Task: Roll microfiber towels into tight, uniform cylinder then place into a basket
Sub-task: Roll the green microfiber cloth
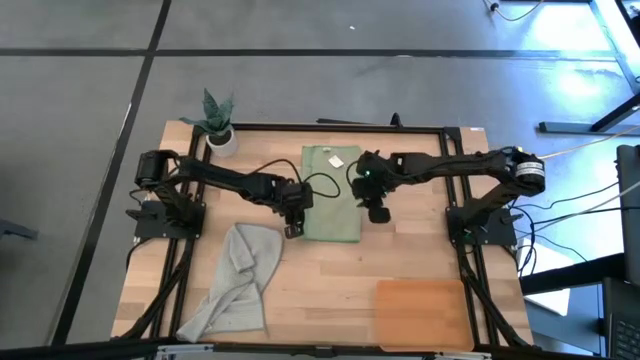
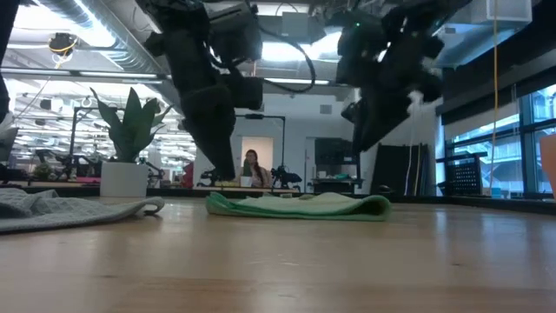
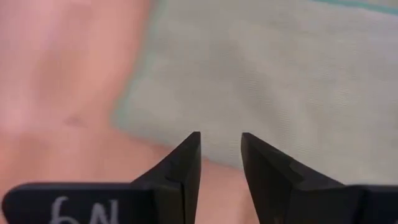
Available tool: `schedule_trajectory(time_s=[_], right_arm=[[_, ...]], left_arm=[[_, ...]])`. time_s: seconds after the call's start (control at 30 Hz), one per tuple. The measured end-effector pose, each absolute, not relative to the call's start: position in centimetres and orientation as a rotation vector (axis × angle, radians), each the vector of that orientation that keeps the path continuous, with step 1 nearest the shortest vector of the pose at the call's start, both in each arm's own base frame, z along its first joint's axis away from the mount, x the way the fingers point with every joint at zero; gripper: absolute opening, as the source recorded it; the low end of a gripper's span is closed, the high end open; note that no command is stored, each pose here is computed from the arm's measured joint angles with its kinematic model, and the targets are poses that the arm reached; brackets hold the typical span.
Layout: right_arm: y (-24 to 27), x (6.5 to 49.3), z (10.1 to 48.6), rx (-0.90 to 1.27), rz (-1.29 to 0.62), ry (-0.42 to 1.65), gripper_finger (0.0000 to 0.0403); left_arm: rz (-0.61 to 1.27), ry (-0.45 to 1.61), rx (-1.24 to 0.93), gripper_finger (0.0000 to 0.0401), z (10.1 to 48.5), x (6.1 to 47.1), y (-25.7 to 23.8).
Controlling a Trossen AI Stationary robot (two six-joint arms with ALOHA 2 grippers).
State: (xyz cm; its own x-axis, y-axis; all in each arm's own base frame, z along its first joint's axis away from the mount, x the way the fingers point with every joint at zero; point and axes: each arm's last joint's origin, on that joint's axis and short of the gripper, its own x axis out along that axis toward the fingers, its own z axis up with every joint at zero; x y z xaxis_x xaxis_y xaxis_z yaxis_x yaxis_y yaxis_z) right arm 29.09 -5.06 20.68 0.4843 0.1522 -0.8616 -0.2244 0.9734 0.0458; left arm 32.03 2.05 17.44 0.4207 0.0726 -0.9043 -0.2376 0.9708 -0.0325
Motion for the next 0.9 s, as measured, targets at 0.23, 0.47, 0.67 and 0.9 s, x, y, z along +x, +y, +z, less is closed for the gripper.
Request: schedule_trajectory(time_s=[0.23, 0.47, 0.67, 0.9], right_arm=[[-1.5, 29.6, 21.3, 0.013, 0.377, 0.994, 0.0116], [1.2, 29.8, 20.9, -0.184, 0.424, 0.999, 0.0116], [2.3, 30.4, 18.8, -0.306, 0.471, 1.060, 0.0116], [2.2, 31.1, 16.3, -0.335, 0.449, 1.147, 0.0117]], left_arm=[[0.162, 1.108, -0.128, 0.0075, 18.5, 31.6, 1.5], [0.131, 1.130, -0.089, 0.0075, 18.6, 31.3, 1.0], [0.136, 1.131, -0.085, 0.0075, 18.6, 31.3, 1.1], [0.145, 1.131, -0.083, 0.0075, 18.6, 31.3, 1.1]])
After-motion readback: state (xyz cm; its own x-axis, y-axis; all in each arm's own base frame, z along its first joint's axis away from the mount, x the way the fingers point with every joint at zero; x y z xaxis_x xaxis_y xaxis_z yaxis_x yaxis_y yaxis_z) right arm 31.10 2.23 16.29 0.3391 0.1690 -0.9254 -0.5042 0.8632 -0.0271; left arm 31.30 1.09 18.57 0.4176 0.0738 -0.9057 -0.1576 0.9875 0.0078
